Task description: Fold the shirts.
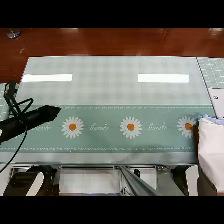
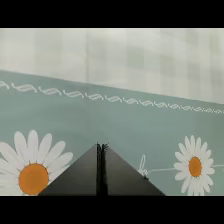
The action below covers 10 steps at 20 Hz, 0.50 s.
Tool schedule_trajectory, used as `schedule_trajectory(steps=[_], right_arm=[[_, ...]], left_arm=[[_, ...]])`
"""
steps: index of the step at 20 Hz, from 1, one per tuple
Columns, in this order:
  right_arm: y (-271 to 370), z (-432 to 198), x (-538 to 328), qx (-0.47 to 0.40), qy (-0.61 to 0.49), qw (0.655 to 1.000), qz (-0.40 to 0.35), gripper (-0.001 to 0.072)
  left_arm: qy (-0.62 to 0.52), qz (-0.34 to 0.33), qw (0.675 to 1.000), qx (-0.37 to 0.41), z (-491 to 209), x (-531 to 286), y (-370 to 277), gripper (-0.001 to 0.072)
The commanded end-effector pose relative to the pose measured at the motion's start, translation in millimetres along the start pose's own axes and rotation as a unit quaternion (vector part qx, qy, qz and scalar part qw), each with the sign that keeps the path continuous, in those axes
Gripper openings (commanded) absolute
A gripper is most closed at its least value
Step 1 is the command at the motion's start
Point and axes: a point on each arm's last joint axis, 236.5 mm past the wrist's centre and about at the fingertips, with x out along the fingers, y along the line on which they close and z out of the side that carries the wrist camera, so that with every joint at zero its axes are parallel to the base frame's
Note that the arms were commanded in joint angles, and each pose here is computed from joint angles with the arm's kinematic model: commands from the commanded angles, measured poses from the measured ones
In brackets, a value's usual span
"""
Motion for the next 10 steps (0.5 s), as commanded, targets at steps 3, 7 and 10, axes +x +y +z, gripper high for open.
schedule_trajectory(steps=[3,7,10], right_arm=[[76.8,71.8,-32.0,-0.059,-0.031,0.989,0.128,0.0452],[259.5,89.4,-107.0,-0.246,-0.114,0.899,0.344,0.0024],[380.1,6.2,-128.4,-0.391,-0.109,0.811,0.422,0.0024]], left_arm=[[-0.058,0.006,0.998,0.028,55.9,-2.1,-7.3,0.0019],[-0.064,-0.025,0.995,0.074,143.5,-7.7,-57.7,0.0018],[-0.001,-0.071,0.988,0.136,167.0,6.4,-115.4,0.0017]])
